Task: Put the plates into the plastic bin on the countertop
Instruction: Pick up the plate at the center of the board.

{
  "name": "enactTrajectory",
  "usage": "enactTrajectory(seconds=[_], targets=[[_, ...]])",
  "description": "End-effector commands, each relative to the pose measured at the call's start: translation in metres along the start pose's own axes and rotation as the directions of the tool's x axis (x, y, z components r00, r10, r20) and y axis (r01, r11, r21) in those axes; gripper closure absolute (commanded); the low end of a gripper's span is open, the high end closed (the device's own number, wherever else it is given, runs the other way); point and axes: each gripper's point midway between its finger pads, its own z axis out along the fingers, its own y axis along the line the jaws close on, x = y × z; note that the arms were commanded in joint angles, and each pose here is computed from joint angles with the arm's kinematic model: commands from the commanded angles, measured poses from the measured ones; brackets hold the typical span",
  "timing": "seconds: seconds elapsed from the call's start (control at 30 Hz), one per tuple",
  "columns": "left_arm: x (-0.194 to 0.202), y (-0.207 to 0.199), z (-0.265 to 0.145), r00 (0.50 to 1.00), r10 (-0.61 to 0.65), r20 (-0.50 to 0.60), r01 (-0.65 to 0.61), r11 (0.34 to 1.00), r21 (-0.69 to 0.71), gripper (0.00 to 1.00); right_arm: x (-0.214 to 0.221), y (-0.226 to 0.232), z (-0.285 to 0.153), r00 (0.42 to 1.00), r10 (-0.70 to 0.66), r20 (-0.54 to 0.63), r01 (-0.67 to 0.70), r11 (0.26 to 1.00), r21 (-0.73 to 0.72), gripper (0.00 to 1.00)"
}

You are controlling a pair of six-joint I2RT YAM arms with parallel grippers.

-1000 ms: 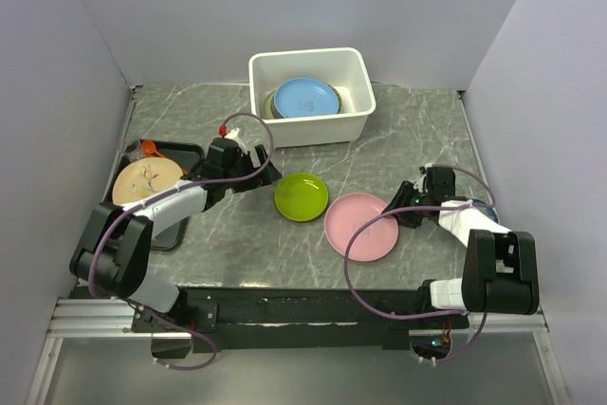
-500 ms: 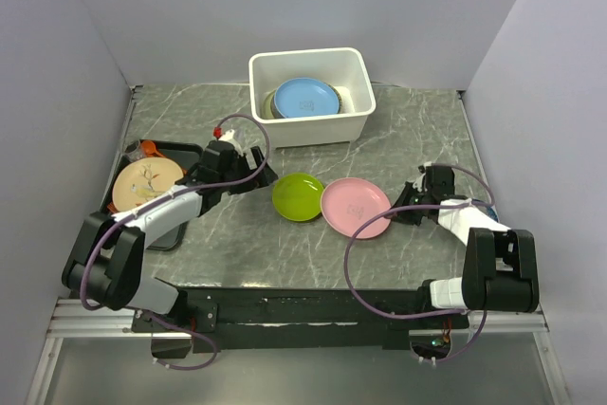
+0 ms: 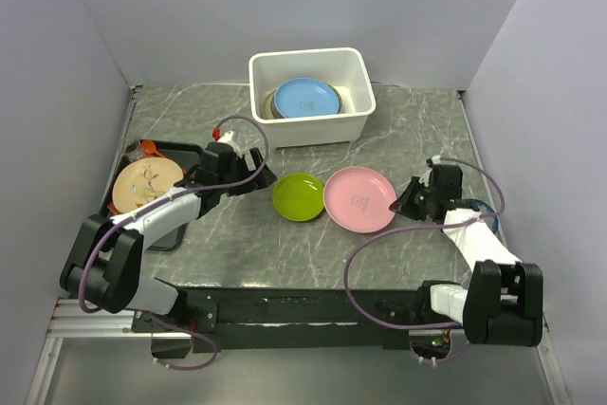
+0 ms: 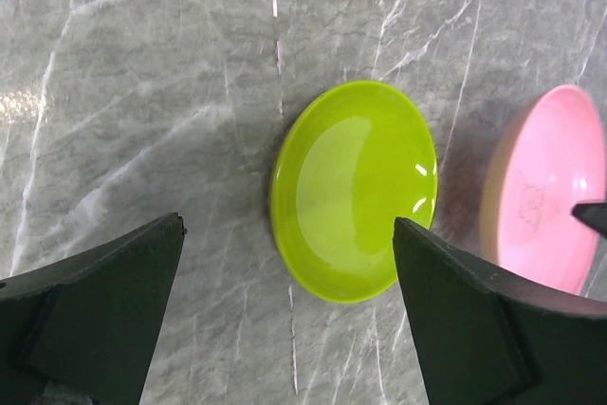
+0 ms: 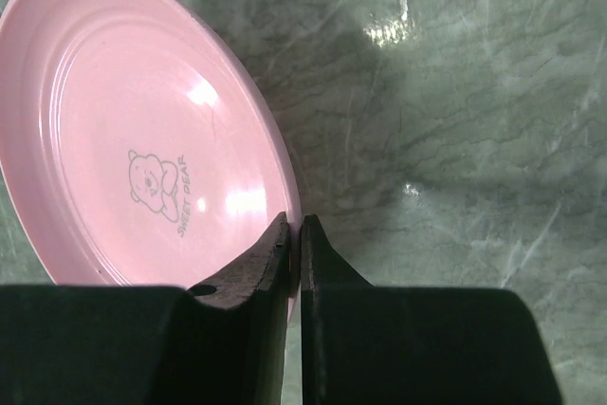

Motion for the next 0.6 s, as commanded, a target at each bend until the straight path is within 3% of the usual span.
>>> enactTrajectory(seconds=[0.0, 0.57], targets=[[-0.009, -0.003, -0.009, 0.999, 0.021, 0.049, -0.022, 1.000, 0.012, 0.03, -0.029, 0.024, -0.020, 0.994, -0.016, 0.104, 0.021, 0.998, -0.051, 1.00], [-0.014, 0.022, -0.040, 0.992, -0.038, 0.122, 0.040, 0.999, -0.016, 0.01, -0.064, 0.090, -0.045, 0.983, -0.055, 0.177, 0.086, 0.981, -0.174, 1.00]])
